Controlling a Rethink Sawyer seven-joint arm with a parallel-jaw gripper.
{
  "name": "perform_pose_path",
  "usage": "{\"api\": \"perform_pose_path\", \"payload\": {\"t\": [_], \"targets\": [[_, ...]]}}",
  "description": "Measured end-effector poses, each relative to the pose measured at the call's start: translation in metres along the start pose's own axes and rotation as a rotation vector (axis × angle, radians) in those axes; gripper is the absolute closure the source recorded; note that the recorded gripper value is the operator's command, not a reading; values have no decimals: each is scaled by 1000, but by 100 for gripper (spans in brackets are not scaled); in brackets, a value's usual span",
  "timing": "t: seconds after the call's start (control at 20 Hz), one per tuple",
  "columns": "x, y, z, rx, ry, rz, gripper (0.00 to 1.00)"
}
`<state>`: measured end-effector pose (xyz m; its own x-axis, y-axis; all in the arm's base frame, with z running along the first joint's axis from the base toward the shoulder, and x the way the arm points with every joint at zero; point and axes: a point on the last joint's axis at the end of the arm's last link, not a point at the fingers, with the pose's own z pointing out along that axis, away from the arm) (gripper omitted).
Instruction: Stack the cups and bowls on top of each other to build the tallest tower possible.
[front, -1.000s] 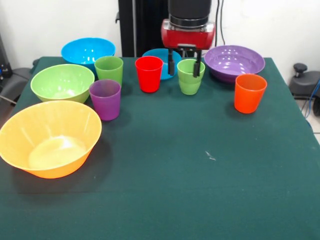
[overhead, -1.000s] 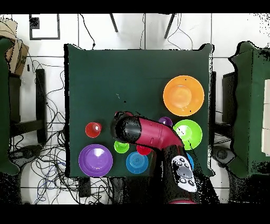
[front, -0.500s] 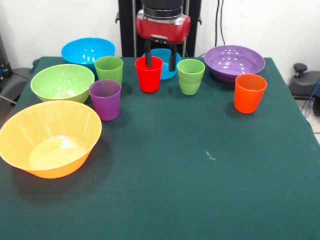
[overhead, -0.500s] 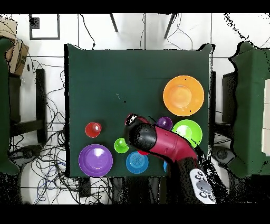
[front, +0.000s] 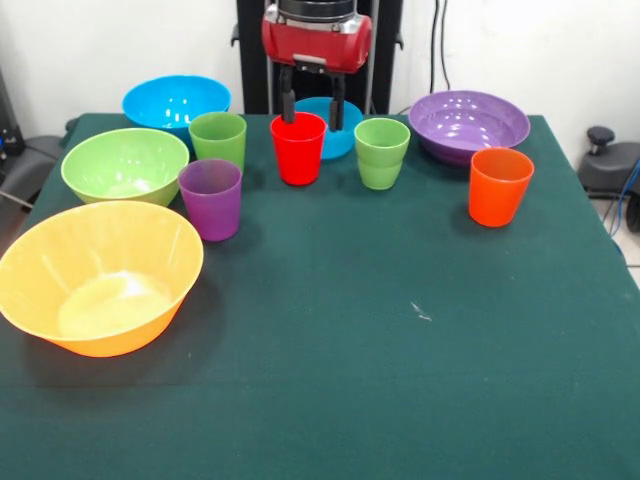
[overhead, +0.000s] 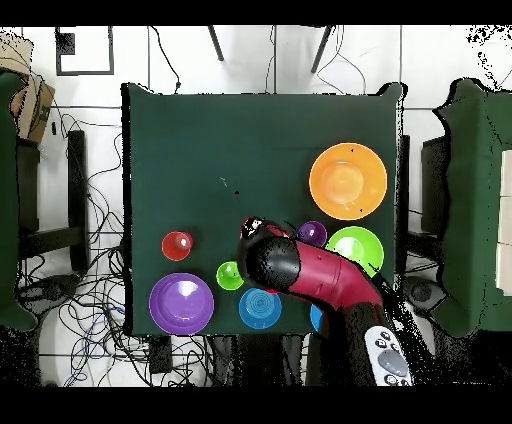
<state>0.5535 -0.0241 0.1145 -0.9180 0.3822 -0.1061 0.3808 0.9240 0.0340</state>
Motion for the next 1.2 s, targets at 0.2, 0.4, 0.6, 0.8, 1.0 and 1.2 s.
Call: {"api": "perform_pose_path", "payload": {"t": [0.2,0.4,0.6,0.8,1.0,1.2], "targets": [[5,7,2,-7,3,-46,0],[10,9,6,-17,14,-70,0],[10,-1,11,-20,22,-73,0],[6,-12,12,-21,20,-66,0],[3,-25,12,-22,17,-58,0],[5,-36,13,-21,22,-55,0]]}}
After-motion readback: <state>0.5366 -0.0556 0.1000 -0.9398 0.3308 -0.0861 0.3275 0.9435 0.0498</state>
